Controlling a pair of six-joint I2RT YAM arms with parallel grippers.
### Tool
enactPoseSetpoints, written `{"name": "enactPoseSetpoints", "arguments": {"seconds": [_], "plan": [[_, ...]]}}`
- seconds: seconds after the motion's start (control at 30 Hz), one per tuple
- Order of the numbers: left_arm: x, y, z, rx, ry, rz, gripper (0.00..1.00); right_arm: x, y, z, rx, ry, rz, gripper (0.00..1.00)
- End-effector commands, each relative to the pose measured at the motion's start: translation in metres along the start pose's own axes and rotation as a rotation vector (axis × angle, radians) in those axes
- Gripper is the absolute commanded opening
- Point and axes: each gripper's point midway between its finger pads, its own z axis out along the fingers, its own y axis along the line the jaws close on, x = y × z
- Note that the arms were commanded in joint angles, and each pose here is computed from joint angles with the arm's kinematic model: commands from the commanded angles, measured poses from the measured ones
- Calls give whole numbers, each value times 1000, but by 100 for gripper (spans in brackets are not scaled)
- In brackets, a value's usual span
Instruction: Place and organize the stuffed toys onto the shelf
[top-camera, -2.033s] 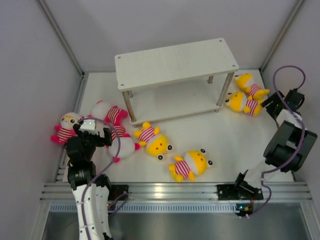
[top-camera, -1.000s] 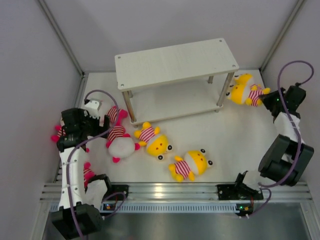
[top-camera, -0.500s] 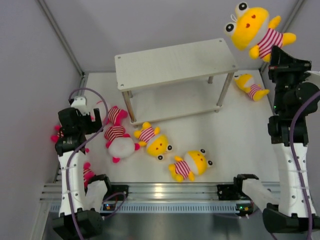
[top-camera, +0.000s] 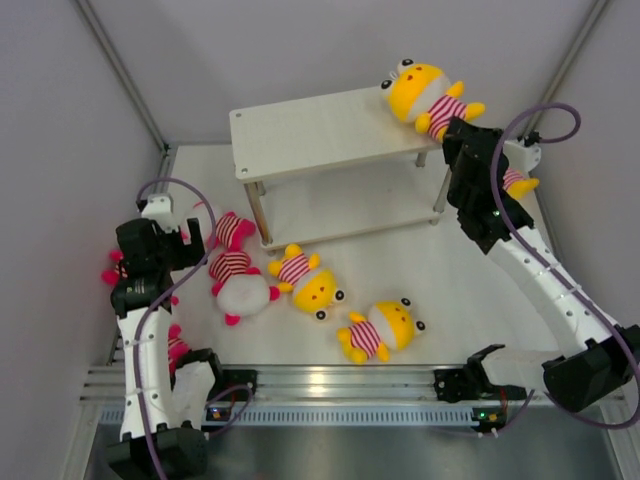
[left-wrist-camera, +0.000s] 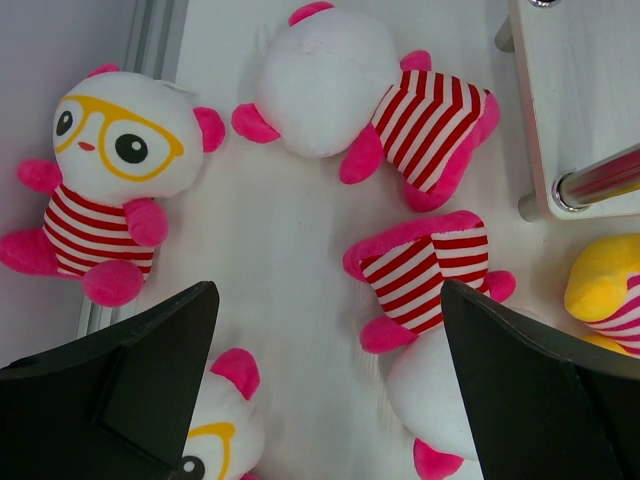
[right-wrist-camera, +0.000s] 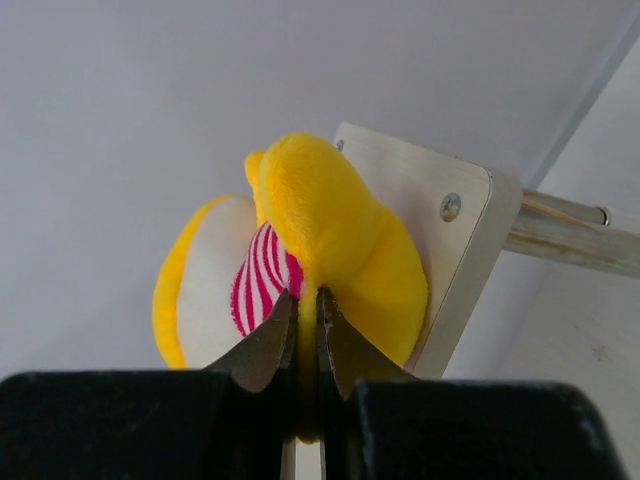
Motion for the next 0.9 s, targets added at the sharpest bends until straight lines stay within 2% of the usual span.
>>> {"name": "enactPoseSetpoints", "arguments": {"seconds": [0.0,0.07,0.17,0.2,0.3,0.63,0.87], "plan": [[-14,1,0,-1,-65,3,99,-10,22,-3,-11,-42,111,6],[-13,0,1,2,-62,3,99,5,20,-5,-4,-13,105,11],[-13,1,2,1,-62,6,99,19,20,-10,-4,2,102,29],[-12,1,2,-2,-58,7,99,19,22,-11,-8,1,110,40],[-12,1,2,-4,-58,9,99,25,25,-13,-21,19,103,53],[-10,1,5,0,-53,10,99,41,57,-32,-179,154,96,56],[-10,2,4,-3,-52,9,99,45,47,-35,-172,172,102,58]]}}
